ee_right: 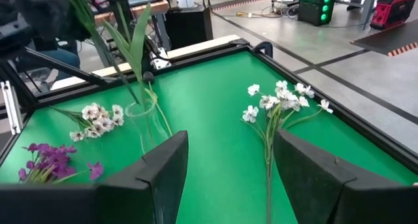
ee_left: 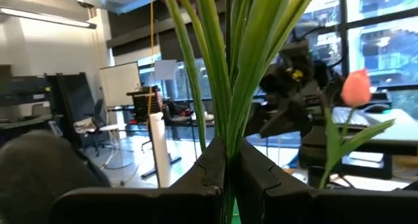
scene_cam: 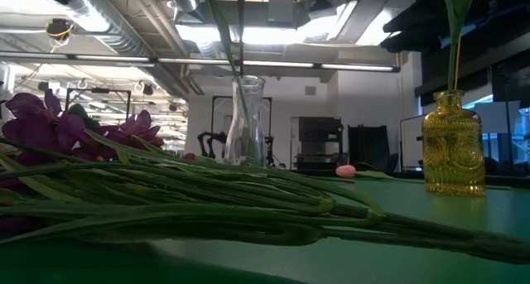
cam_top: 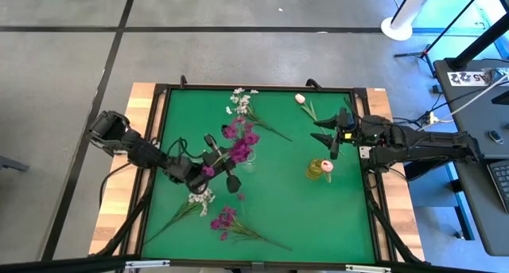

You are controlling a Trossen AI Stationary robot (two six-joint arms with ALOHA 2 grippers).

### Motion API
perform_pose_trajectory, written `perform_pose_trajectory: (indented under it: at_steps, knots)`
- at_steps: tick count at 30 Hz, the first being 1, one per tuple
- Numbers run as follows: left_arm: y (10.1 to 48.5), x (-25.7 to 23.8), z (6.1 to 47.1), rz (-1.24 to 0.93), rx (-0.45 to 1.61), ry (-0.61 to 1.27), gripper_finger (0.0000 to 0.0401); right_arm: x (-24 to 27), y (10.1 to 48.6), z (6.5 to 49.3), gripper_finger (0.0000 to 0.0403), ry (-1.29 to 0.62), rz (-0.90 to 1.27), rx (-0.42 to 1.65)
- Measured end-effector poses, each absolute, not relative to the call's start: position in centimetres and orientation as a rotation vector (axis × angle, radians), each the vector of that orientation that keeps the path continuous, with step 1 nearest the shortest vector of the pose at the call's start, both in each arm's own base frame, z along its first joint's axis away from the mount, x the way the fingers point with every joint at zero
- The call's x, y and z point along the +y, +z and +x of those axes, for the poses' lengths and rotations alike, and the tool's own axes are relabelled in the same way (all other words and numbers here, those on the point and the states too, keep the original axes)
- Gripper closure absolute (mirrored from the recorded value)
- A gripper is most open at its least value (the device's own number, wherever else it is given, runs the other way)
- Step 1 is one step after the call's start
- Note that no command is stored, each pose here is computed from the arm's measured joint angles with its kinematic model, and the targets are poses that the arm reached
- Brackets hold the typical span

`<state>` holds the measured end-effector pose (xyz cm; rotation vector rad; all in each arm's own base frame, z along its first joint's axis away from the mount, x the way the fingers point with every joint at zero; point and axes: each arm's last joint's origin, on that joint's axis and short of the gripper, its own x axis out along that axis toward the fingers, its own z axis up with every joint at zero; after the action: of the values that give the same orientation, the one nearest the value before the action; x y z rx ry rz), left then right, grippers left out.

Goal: Sort flowers into vase by color
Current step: Put the top violet flower into the transparent vase

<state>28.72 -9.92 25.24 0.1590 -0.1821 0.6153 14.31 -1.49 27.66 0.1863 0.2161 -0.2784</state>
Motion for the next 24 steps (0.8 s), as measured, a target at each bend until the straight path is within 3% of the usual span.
perform_pose_trajectory:
  at_steps: [11,24]
  knots:
    - [23.2,-9.0,29.6,0.097,-0.054,0.611,0.0381,-1.5,27.7,14.3,0.0181,-0.279,0.187,0.21]
    - [23.1,-11.1,28.8,0.184,-0.018,0.599,0.0251,-1.5,27.7,14.3,0.0181,-0.279,0.187,0.21]
